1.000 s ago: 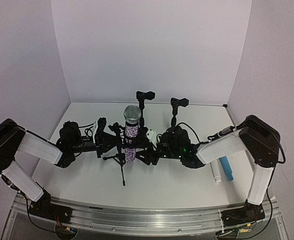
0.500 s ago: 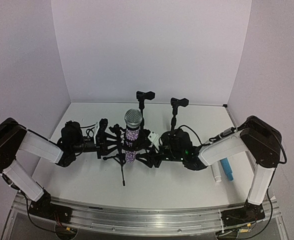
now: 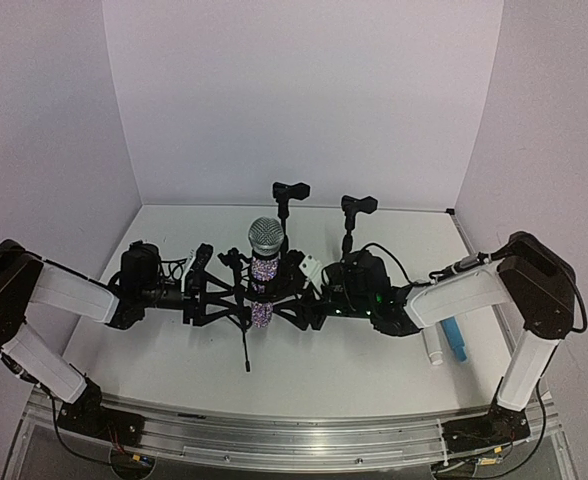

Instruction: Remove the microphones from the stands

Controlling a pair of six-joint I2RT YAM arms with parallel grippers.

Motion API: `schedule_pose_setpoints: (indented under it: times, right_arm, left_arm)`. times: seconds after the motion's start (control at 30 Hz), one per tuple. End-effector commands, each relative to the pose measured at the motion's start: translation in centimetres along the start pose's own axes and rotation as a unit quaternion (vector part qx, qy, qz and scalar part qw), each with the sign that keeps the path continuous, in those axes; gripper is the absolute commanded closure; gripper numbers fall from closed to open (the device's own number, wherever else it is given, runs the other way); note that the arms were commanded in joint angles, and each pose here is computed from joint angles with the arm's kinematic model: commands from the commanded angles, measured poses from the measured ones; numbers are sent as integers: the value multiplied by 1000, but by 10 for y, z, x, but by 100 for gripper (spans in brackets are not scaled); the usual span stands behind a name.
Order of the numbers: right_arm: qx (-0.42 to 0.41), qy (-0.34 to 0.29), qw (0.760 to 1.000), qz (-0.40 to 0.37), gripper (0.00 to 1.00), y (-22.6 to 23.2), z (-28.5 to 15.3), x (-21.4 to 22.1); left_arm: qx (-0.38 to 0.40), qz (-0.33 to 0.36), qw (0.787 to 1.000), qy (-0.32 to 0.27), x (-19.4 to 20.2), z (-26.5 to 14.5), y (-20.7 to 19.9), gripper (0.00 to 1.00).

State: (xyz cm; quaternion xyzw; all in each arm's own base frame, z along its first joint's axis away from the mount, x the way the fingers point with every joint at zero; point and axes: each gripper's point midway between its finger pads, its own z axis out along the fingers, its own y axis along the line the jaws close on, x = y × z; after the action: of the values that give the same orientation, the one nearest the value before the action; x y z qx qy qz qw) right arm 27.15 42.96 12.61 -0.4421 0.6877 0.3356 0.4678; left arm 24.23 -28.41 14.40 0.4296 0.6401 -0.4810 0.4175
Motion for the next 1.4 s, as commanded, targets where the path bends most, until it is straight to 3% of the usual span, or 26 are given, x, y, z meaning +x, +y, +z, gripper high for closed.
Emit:
schedule_pose_setpoints:
  times: [0.0,0.27,0.47,0.83,1.37]
  right_arm:
    - [7,-15,1000,-3,36,0,-12,-21]
    - [6,-6,1000,-10,36,0,-11,-19]
    - [3,-6,1000,-15,36,1,-9,-21]
    - [0,-2,1000,-14,35,1,-9,-19]
    - [3,5,1000,-17,36,1,-11,-17]
  left_arm:
    - [59,98,992,-54,-65,-24,-13,27]
    - [141,236,959,-73,-124,-38,-16,7]
    - [178,273,943,-72,-131,-34,-16,8]
    - [228,236,943,-55,-140,-20,-32,1]
    - [244,220,944,-24,-128,-10,-37,38]
